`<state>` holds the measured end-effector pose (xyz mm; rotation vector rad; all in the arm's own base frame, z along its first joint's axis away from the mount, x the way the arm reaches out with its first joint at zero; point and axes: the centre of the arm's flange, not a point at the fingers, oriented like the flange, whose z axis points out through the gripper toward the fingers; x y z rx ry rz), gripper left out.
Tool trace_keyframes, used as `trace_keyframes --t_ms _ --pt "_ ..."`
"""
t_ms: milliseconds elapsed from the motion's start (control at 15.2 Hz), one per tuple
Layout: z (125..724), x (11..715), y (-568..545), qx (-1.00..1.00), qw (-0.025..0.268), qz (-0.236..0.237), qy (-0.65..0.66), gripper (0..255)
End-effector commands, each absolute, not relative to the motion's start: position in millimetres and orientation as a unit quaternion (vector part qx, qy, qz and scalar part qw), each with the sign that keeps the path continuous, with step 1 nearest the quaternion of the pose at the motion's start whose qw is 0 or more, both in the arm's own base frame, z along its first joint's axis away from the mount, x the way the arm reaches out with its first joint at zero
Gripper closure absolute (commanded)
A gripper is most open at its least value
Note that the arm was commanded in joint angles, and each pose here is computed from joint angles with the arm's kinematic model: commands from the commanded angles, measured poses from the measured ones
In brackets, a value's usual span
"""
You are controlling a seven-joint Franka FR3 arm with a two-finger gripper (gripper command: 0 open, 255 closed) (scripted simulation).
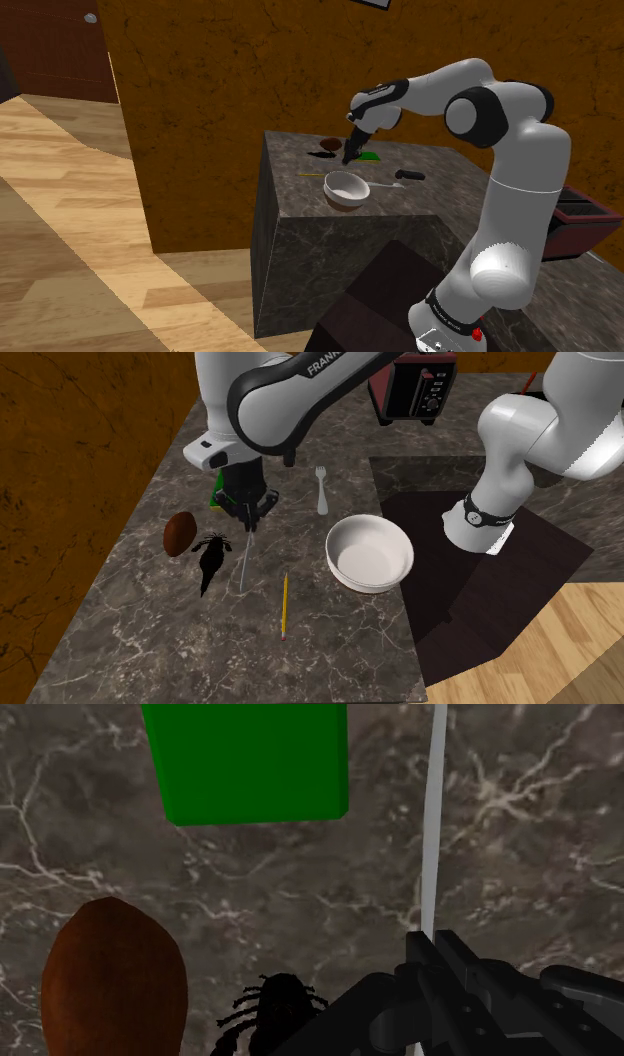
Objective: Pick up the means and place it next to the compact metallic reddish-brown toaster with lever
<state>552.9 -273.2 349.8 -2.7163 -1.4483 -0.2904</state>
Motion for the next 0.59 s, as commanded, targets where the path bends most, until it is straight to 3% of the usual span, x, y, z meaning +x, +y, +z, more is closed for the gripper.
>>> trace_keyframes --t_ms 0,528 --pt "360 553 -274 -0.878 0.025 -0.094 -0.468 255" --pt "402 553 -274 -0.878 0.025 -0.094 -0.468 255"
